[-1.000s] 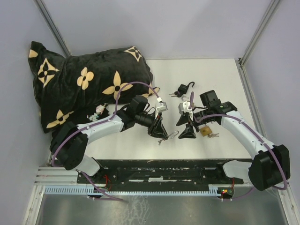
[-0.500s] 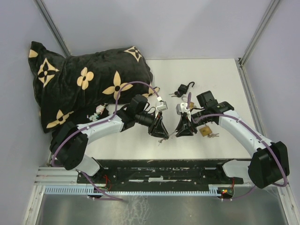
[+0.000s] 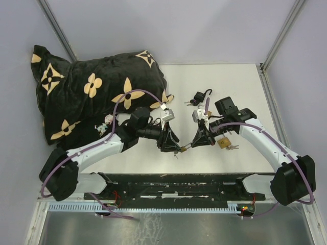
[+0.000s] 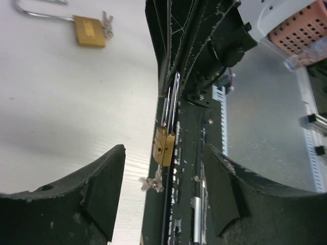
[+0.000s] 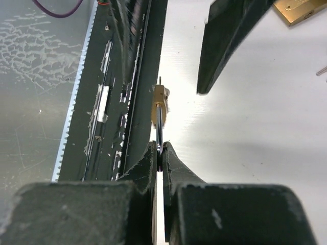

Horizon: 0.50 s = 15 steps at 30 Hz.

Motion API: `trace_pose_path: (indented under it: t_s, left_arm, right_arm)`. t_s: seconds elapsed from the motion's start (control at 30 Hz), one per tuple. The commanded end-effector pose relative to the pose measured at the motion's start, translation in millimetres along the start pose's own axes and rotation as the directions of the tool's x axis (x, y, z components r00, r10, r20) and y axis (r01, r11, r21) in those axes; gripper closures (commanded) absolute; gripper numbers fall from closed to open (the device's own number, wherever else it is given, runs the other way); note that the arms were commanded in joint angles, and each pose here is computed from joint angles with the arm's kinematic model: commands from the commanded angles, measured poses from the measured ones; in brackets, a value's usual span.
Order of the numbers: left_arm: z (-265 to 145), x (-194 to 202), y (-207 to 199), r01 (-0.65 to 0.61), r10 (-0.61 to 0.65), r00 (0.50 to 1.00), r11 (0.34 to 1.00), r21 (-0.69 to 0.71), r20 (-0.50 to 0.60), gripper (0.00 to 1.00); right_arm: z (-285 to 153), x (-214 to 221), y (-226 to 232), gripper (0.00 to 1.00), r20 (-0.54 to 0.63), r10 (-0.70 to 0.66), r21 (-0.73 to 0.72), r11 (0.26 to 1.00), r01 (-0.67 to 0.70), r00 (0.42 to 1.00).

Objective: Lock with the key
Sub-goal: Lock the lock.

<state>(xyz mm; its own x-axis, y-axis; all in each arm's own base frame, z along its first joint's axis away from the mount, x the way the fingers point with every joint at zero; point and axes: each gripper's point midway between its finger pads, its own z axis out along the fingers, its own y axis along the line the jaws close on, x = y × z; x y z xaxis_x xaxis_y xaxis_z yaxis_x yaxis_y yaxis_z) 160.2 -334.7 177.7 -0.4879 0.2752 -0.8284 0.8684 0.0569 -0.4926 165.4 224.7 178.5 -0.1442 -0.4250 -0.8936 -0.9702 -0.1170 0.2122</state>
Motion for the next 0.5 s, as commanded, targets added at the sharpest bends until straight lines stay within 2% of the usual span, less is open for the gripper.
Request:
trace_pose_path:
  t_s: [0.0,0.07,0.13,0.27,0.33,0.47]
  left_arm:
    - [-24,-43,2,-0.108,0.142,0.972,0.977,-0.184,0.185,0.29]
    - [-39,-54,3,-0.137,0.211,0.938,0.954,-0.266,0.274,0.23]
    - [-55,-64,-3,-0.154,0.277,0.883,0.934,-0.324,0.379,0.17]
    - [-88,-75,-23,-0.165,0.365,0.720,0.916,-0.366,0.590,0.03]
    - [-99,-73,-28,-0.141,0.355,0.665,0.924,-0.357,0.657,0.01]
    - [-96,-63,-37,-0.129,0.299,0.645,0.950,-0.285,0.703,0.01]
  right_arm:
    - [-9,-31,3,0.98,0.068,0.013,0.004,1.000,-0.013,0.998]
    - [-10,-33,2,0.98,0.074,0.045,0.004,0.999,-0.045,0.996]
    - [-11,-36,1,0.98,0.082,0.068,0.003,0.998,-0.069,0.994]
    - [-14,-42,0,0.98,0.102,0.109,0.001,0.994,-0.109,0.989]
    - [-15,-44,-2,0.98,0.111,0.123,0.004,0.992,-0.124,0.986]
    - [-17,-49,1,0.98,0.132,0.139,-0.003,0.990,-0.140,0.981]
